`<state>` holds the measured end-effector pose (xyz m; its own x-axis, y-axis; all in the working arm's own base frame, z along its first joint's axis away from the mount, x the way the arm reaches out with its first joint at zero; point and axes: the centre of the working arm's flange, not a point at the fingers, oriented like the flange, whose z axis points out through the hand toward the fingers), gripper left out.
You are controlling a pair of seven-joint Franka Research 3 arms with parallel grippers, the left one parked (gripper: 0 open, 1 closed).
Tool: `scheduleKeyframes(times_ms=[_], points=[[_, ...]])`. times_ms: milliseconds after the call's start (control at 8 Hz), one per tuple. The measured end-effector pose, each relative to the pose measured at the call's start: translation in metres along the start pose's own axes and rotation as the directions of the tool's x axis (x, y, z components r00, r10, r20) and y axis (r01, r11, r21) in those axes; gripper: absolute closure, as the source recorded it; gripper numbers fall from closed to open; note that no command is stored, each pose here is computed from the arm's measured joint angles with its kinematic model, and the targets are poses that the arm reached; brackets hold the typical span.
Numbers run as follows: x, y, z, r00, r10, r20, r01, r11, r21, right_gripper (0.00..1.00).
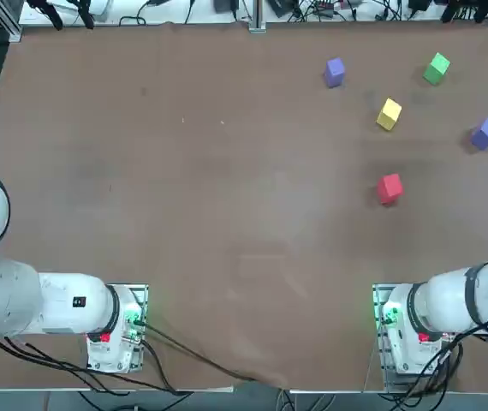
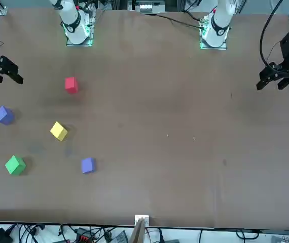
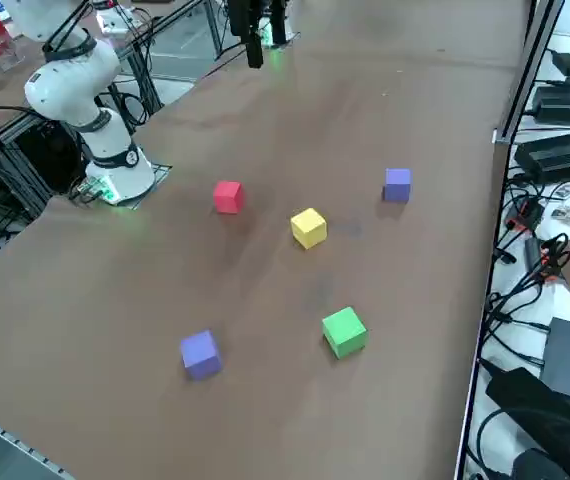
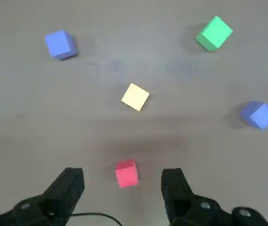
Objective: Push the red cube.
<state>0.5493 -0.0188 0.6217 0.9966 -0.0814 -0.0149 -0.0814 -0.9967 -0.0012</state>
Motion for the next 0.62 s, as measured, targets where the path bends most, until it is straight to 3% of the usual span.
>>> scheduleKeyframes(times_ms=[250,625], points=[[0.005,-0.001,0.011,0.992,0.129,-0.010,-0.129,0.992,0.003,0.00],[0.009,-0.016,0.063,0.938,0.347,0.014,-0.347,0.938,0.008,0.00]])
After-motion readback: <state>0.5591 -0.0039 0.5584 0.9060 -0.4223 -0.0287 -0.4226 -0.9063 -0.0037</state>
